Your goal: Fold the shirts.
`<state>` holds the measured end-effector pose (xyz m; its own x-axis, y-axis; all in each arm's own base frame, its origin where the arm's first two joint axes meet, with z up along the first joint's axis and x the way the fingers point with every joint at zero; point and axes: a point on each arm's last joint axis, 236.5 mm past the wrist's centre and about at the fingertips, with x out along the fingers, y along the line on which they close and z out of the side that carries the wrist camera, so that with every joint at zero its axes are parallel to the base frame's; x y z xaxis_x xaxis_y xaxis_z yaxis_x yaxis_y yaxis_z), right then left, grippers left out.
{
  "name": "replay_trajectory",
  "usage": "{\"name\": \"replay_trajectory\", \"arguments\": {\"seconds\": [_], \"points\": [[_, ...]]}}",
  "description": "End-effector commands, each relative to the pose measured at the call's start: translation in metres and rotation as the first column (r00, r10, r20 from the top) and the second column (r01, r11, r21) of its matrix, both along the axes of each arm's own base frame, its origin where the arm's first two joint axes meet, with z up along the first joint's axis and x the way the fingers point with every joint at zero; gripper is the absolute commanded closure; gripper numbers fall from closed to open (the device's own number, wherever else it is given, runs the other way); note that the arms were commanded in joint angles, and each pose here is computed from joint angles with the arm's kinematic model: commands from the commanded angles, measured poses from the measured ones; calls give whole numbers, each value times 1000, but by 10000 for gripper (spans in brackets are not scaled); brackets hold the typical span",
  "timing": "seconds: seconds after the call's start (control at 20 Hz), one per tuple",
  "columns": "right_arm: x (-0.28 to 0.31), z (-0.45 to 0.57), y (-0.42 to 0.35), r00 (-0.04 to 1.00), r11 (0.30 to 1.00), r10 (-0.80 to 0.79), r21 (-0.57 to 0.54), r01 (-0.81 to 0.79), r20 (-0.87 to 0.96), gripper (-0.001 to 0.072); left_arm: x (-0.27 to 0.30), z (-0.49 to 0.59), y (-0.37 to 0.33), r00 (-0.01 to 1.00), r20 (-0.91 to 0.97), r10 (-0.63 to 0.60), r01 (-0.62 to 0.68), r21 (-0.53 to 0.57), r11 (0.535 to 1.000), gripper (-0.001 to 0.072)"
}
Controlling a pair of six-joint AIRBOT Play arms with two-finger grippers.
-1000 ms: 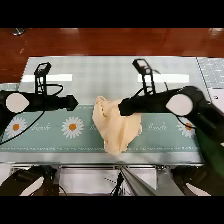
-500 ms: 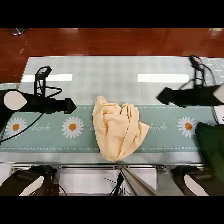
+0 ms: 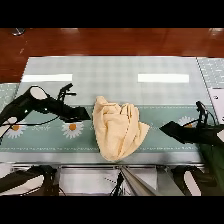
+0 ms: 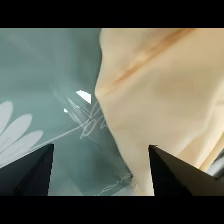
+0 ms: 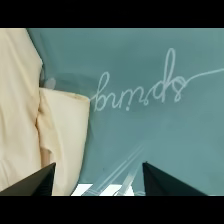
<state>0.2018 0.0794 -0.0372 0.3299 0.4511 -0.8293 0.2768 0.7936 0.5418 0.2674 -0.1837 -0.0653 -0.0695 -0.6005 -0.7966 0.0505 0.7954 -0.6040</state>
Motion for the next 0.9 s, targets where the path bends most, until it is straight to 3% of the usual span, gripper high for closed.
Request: {"name": "replay_trajectory", "arguments": {"seconds": [0.0, 0.15, 0.35, 0.6, 0.65, 0.75, 0.85], "points": [[-12, -7, 12, 1000, 998, 7, 60, -6, -19, 95, 25, -12, -18, 998, 35, 57, -54, -91, 994, 7], [-12, -7, 12, 1000, 998, 8, 60, -7, -18, 95, 50, -9, -20, 985, 106, 133, -120, -117, 986, 7], [-16, -8, 14, 999, 998, 23, 64, -21, -31, 95, 55, -3, -44, 986, 79, 149, -124, -257, 958, 9], [-23, -9, 17, 997, 996, 51, 69, -48, -50, 95, 49, -19, -51, 990, 41, 134, -119, -255, 959, 33], [-23, -8, 17, 998, 996, 49, 70, -46, -49, 95, 48, -20, -52, 991, 39, 131, -117, -255, 960, 164], [-22, -7, 18, 998, 996, 48, 79, -44, -47, 95, 47, -20, -53, 991, 39, 127, -113, -254, 960, 585], [-23, -8, 17, 998, 996, 50, 72, -46, -49, 95, 48, -19, -53, 992, 53, 117, -100, -256, 962, 688]]}}
